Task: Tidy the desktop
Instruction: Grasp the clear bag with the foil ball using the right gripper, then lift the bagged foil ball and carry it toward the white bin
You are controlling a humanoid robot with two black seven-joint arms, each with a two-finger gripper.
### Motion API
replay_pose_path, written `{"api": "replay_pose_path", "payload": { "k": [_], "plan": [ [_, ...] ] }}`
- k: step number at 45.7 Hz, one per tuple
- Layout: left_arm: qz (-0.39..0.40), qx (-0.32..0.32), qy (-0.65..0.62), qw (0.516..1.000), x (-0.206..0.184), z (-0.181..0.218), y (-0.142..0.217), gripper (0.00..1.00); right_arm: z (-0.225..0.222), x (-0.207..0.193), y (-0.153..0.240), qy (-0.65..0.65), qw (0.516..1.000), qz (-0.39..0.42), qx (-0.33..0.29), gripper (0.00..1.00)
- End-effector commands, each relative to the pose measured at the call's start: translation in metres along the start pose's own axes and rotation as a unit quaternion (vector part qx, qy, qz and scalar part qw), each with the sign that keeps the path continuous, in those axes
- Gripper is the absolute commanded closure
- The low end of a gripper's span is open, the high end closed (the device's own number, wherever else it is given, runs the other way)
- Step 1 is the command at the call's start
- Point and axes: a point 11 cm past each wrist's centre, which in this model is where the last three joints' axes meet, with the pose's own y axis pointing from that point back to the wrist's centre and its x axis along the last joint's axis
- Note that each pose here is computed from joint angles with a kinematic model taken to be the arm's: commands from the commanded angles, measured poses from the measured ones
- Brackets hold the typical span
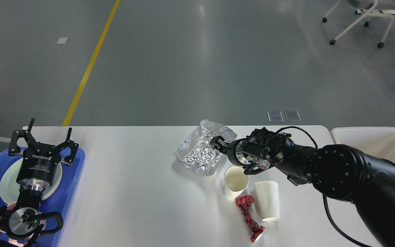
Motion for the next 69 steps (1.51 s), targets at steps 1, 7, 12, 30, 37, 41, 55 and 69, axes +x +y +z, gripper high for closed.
{"api": "replay_pose_path", "payload": {
  "k": [1,7,12,30,37,41,55,69],
  "plan": [
    [0.000,-0.001,0.000,1.000,0.000,0.000,0.000,0.04,-0.001,-0.004,0.000,-0.006,1.000,-0.006,0.004,0.09],
    [0.000,0.000,0.000,1.000,0.000,0.000,0.000,0.04,0.001,-0.008,-0.002,-0.011,1.000,-0.011,0.003,0.09],
    [0.000,-0.001,0.000,1.000,0.000,0.000,0.000,0.04,0.005,-0.012,-0.004,-0.014,1.000,-0.014,0.000,0.09],
    [0.000,-0.001,0.000,1.000,0.000,0.000,0.000,0.04,0.019,-0.016,-0.009,-0.023,1.000,-0.003,-0.010,0.11],
    [0.000,-0.001,0.000,1.000,0.000,0.000,0.000,0.04,0.019,-0.018,-0.009,-0.026,1.000,-0.004,-0.009,0.18],
    [0.000,-0.001,0.000,1.000,0.000,0.000,0.000,0.04,0.018,-0.020,-0.010,-0.031,0.999,-0.007,-0.007,0.22],
    [0.000,-0.001,0.000,1.000,0.000,0.000,0.000,0.04,0.020,-0.029,-0.013,-0.045,0.999,-0.017,0.014,0.52],
    [0.000,-0.001,0.000,1.000,0.000,0.000,0.000,0.04,0.021,-0.029,-0.014,-0.033,0.999,-0.017,0.013,1.00]
  ]
}}
